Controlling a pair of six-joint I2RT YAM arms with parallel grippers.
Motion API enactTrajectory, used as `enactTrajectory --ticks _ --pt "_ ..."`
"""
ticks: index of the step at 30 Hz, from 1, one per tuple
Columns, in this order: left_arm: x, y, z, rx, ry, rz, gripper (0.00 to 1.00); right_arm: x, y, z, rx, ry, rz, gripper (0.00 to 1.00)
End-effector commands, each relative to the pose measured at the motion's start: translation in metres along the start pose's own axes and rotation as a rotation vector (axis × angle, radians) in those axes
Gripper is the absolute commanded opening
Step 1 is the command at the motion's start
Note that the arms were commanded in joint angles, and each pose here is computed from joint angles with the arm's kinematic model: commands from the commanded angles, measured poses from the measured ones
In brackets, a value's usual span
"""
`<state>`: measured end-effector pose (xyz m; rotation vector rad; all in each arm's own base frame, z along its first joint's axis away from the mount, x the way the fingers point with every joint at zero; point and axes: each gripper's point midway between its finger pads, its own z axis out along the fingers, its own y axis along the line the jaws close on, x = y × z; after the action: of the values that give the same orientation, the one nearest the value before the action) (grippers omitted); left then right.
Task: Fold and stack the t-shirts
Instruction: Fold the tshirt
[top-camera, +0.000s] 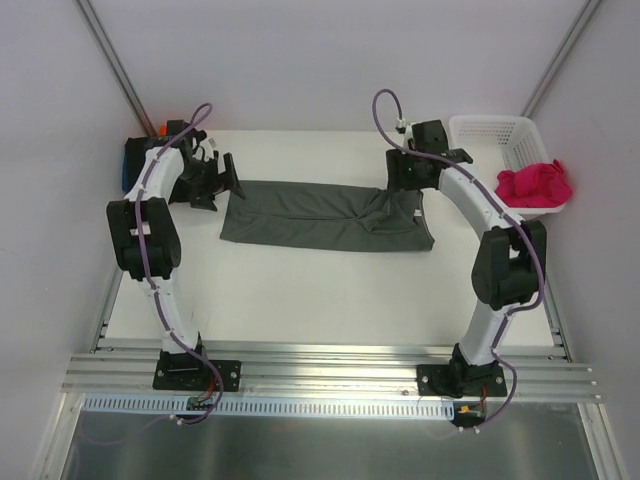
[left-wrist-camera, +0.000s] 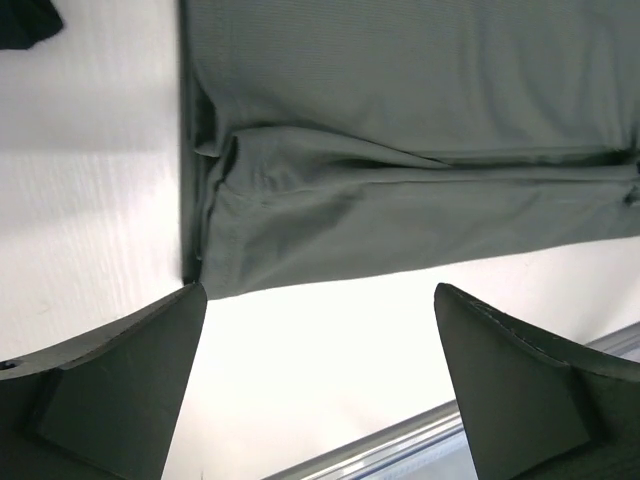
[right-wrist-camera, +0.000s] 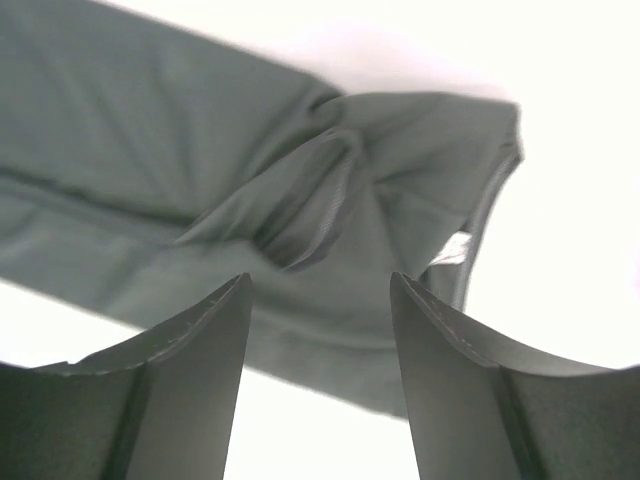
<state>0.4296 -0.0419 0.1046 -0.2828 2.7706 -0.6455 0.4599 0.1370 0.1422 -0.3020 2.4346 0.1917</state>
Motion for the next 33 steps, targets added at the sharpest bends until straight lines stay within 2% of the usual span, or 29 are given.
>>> enactTrajectory --ticks 1,5,6,12,19,24,33 --pt "0.01 -0.023 -0.004 0.061 0.017 0.007 0.99 0.012 0.033 -0.021 -0.114 0.014 0.044 0.61" --pt "0.013 -0.038 0.015 0.093 0.063 0.041 0.99 0.037 0.057 -0.014 -0.192 0.082 0.068 0.56" --pt "0.013 -0.042 0.018 0.101 0.068 0.051 0.99 0.04 0.063 -0.012 -0.206 0.094 0.076 0.52" --pt "0.026 -0.055 0.042 0.137 0.139 0.061 0.99 0.05 0.073 0.012 -0.238 0.147 0.082 0.42" --pt "0.034 -0.051 0.06 0.156 0.192 0.035 0.98 0.034 0.065 0.042 -0.21 0.145 0.066 0.43" --pt "0.045 -0.048 0.069 0.171 0.234 0.007 0.98 0.014 0.056 0.048 -0.184 0.101 0.05 0.44" --pt "0.053 -0.042 0.072 0.156 0.253 -0.001 0.97 0.012 0.039 0.062 -0.153 0.107 0.066 0.44"
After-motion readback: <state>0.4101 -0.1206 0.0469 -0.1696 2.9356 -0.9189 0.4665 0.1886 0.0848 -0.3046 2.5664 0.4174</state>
